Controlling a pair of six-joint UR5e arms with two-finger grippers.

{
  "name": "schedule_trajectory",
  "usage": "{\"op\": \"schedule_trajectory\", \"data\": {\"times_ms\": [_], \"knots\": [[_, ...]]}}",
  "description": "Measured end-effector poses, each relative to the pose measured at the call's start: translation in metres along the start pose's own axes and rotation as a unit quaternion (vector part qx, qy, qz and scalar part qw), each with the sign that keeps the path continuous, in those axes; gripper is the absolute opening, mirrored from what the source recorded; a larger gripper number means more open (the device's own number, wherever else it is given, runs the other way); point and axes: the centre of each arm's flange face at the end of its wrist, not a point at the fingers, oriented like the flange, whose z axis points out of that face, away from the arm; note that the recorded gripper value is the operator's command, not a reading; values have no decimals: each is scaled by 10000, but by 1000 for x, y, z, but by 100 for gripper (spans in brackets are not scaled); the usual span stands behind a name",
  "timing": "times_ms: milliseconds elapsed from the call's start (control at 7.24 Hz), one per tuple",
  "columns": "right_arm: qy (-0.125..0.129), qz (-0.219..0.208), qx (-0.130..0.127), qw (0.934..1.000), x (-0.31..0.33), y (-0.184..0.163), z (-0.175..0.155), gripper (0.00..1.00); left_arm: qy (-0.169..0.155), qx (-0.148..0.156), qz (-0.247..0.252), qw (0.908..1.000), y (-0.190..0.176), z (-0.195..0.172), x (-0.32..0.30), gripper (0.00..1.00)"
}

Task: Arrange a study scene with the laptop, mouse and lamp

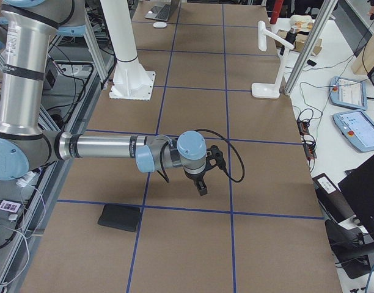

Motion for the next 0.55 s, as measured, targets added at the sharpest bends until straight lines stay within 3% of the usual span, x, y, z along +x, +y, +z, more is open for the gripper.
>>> {"op": "schedule_trajectory", "data": {"times_ms": [553], "knots": [[-41, 20, -11, 10000, -1, 5, 1, 100, 137, 104, 154, 9997, 11, -22, 22, 0]]}}
